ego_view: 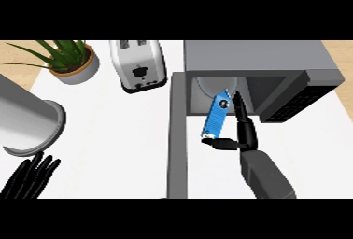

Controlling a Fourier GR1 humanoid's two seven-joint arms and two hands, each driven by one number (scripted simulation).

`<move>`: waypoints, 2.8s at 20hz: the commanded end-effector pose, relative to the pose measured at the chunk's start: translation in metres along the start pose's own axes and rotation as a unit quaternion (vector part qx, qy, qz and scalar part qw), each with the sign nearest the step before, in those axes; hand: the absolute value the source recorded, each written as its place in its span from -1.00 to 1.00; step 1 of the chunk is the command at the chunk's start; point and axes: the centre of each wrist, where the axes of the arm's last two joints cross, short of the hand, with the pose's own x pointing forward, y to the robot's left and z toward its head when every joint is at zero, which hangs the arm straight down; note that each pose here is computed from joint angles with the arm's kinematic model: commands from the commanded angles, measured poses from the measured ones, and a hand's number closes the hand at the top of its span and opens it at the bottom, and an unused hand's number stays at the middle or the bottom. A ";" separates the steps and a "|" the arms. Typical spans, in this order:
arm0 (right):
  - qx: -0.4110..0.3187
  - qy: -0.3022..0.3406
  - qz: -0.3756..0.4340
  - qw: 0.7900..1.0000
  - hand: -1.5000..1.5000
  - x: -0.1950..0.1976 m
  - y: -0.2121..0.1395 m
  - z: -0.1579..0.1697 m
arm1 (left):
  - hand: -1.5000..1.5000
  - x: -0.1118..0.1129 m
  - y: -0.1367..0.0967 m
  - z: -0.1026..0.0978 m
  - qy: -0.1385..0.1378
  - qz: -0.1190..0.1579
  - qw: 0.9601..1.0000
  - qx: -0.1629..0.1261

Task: Pick up the milk, place it into the microwave and close the microwave

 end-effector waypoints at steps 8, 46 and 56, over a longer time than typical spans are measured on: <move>-0.017 -0.016 -0.057 0.998 -1.00 0.010 -0.038 0.081 | 1.00 -0.005 -0.038 -0.053 0.017 -0.031 0.996 -0.084; 0.033 -0.124 -0.096 0.987 -1.00 0.184 -0.148 0.086 | -1.00 -0.116 -0.248 -0.209 0.128 -0.175 0.936 -0.276; 0.128 -0.157 -0.128 0.971 -1.00 0.217 -0.134 0.061 | 1.00 -0.076 -0.255 -0.257 0.026 -0.084 0.973 -0.215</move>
